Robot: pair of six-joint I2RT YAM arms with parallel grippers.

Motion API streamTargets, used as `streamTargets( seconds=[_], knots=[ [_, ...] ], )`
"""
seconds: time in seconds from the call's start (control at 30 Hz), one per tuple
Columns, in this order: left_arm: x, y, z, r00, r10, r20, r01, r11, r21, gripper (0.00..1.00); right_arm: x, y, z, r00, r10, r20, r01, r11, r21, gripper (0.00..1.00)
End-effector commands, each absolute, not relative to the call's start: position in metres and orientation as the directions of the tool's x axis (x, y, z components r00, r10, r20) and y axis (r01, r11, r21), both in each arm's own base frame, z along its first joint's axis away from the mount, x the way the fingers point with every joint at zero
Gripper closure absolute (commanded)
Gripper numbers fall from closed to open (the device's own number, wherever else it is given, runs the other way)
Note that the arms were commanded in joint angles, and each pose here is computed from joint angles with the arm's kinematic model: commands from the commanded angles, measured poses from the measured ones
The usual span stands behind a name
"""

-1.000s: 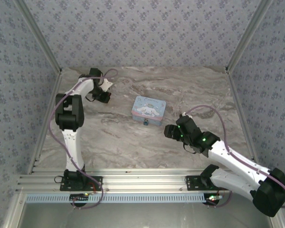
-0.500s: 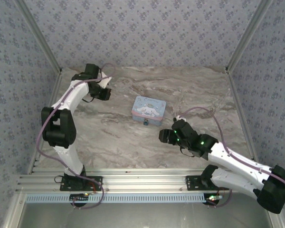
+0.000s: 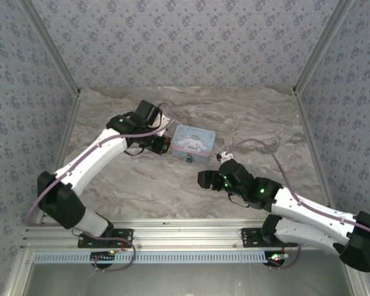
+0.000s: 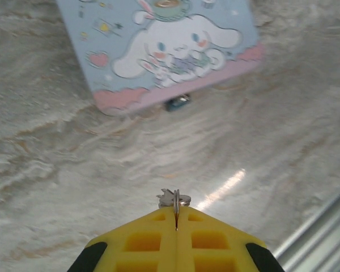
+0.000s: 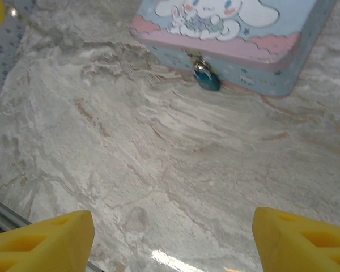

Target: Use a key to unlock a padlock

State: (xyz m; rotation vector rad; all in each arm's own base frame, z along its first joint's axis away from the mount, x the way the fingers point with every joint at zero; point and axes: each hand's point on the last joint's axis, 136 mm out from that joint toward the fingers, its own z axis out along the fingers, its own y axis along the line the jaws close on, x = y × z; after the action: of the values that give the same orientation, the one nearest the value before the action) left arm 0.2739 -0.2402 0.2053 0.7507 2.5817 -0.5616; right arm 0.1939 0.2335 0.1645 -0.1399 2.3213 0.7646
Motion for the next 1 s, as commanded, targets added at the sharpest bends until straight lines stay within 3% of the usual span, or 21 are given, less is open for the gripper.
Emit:
streamTargets(
  seconds=[0.0, 0.33, 0.6, 0.97],
  knots=[
    [0.244, -0.239, 0.226, -0.821, 0.352, -0.449, 0.531, 0.759, -0.376, 1.00, 0.207, 0.247, 0.188, -0.670, 0.097, -0.736, -0.405, 0.783, 0.472, 0.28],
    [0.203, -0.242, 0.281, -0.837, 0.294, -0.461, 0.536, 0.607, -0.587, 1.00, 0.206, 0.288, 0.237, -0.490, 0.036, -0.871, -0.679, 0.611, 0.407, 0.57],
    [0.192, -0.248, 0.288, -0.877, 0.268, -0.400, 0.479, 0.564, -0.673, 1.00, 0.211, 0.331, 0.246, -0.342, -0.130, -0.931, -0.779, 0.594, 0.203, 0.46],
    [0.186, -0.249, 0.289, -0.903, 0.224, -0.368, 0.429, 0.548, -0.718, 1.00, 0.210, 0.359, 0.254, -0.177, -0.192, -0.965, -0.830, 0.556, 0.042, 0.45]
  ],
)
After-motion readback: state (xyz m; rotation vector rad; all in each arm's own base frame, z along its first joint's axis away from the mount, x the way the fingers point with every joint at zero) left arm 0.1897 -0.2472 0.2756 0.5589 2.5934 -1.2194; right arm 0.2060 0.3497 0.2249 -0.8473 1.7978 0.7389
